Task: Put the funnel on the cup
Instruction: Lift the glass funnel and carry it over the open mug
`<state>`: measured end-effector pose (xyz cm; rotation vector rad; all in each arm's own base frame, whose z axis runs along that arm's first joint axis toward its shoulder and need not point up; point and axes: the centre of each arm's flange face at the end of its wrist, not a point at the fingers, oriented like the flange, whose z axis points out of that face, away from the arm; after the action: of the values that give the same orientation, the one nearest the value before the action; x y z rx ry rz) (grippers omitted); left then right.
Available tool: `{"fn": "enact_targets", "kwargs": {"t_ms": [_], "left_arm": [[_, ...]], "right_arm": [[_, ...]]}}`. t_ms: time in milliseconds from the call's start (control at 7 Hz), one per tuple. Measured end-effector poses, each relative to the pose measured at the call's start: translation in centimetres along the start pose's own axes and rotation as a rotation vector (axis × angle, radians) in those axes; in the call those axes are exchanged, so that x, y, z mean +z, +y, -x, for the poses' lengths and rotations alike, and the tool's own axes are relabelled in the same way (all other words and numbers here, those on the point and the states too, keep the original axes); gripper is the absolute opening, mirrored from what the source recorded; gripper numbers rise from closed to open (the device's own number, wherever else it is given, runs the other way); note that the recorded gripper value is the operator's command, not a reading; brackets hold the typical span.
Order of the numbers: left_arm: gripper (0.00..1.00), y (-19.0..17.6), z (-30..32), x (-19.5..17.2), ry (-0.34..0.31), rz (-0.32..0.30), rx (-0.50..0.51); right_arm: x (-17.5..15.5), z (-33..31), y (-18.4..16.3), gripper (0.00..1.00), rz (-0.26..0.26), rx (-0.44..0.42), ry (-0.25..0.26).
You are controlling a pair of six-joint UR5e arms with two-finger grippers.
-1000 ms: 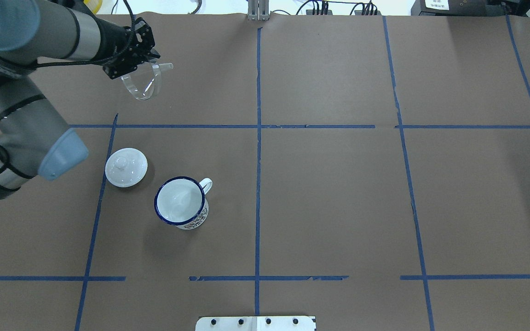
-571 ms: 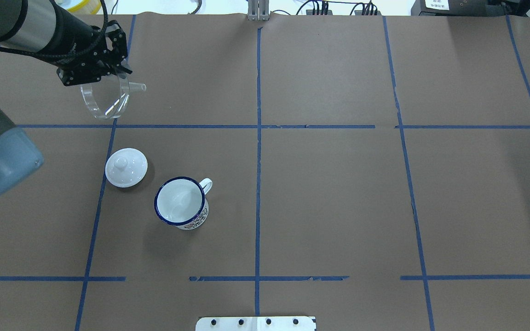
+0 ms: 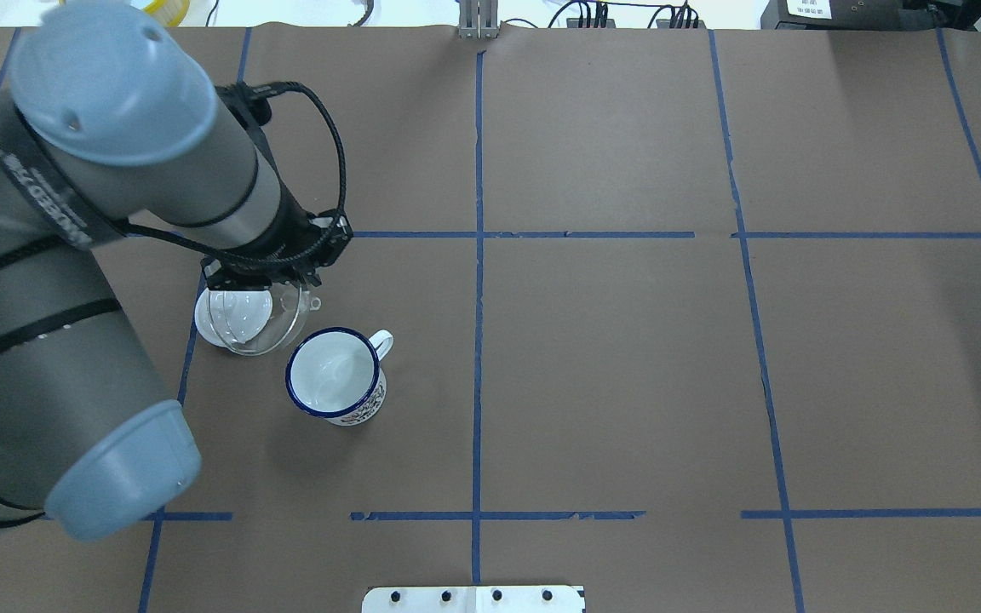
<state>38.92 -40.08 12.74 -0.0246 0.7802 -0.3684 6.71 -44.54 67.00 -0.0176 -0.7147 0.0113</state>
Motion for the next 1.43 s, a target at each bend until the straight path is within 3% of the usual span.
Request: {"fn": "enact_targets", "kwargs": {"t_ms": [286,714,857,1000,1429], "left_arm": [[0.00,3.2,-2.0,3.4,-0.088,-0.023,0.076],[0.00,5.6,-3.0,6.5,-0.147,-0.029,0.170],[0.20,6.0,-3.1,7.3,-0.162,-0.027,0.199],[0.99,6.2,-3.4,8.4,-0.181,-0.023,0.232],[1.00,6.4,-4.5,10.5,-0.208,-0.013,0.281]], "right_arm": [[0.0,0.0,0.0,1.00,0.000,0.000,0.000],[0.0,0.0,0.0,1.00,0.000,0.000,0.000],[0.0,0.0,0.0,1.00,0.000,0.000,0.000],[0.0,0.0,0.0,1.00,0.000,0.000,0.000],[0.0,0.0,0.0,1.00,0.000,0.000,0.000]]}}
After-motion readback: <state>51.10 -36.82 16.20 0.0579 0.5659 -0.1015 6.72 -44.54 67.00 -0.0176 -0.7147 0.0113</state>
